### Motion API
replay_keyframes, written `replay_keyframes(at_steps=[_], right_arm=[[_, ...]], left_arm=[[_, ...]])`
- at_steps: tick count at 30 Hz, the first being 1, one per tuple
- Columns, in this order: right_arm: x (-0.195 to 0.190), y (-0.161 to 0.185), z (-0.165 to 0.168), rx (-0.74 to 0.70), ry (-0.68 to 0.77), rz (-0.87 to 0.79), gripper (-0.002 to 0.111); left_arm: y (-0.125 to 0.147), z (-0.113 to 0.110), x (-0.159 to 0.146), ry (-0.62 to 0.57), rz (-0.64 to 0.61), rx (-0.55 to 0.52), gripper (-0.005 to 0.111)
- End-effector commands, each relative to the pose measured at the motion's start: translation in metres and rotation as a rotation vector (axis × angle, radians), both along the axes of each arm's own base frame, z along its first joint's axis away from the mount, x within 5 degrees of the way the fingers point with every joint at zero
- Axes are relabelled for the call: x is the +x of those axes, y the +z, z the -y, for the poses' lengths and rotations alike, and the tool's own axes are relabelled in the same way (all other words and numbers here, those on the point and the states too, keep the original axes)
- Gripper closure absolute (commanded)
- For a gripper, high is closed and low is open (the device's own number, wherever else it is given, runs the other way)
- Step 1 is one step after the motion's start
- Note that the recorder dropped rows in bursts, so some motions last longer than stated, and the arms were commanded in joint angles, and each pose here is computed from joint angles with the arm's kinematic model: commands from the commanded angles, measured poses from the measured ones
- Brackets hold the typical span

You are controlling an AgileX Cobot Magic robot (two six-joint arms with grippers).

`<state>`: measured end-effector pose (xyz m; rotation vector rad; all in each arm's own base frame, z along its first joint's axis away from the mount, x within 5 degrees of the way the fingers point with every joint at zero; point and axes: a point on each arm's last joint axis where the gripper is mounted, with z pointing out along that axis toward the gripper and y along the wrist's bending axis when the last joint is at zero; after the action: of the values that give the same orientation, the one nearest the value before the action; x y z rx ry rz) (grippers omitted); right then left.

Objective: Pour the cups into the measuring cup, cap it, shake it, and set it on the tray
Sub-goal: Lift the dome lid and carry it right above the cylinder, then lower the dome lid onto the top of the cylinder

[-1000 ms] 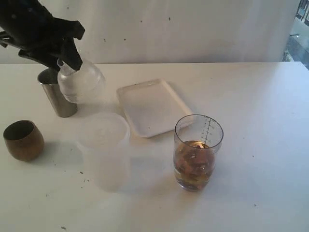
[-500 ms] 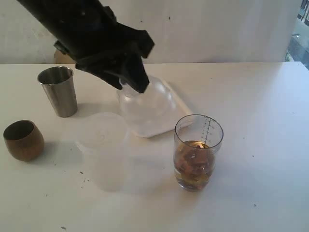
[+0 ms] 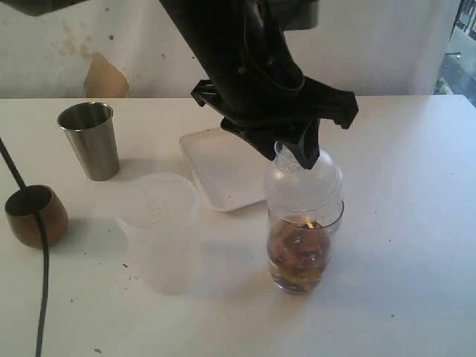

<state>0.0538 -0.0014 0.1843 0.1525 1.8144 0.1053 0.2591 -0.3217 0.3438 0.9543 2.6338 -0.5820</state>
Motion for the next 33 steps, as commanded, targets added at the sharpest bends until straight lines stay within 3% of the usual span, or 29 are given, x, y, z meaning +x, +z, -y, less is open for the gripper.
replay_keyframes(at_steps=[1,17,33], right_arm=[[0.0,-0.001,0.0,0.002,-0.006,0.0,0.108],[0.0,-0.001,0.0,0.002,-0.006,0.0,0.108],[0.0,-0.001,0.0,0.002,-0.006,0.0,0.108]], left_arm=[[-0.002,0.001,0.003,0.013,0.022,0.02,0.107],[-0.002,0.008,0.005,0.021,0.033,-0.048,0.107],[-0.02,0.017,0.009,-0.007,-0.01,-0.038,0.107]])
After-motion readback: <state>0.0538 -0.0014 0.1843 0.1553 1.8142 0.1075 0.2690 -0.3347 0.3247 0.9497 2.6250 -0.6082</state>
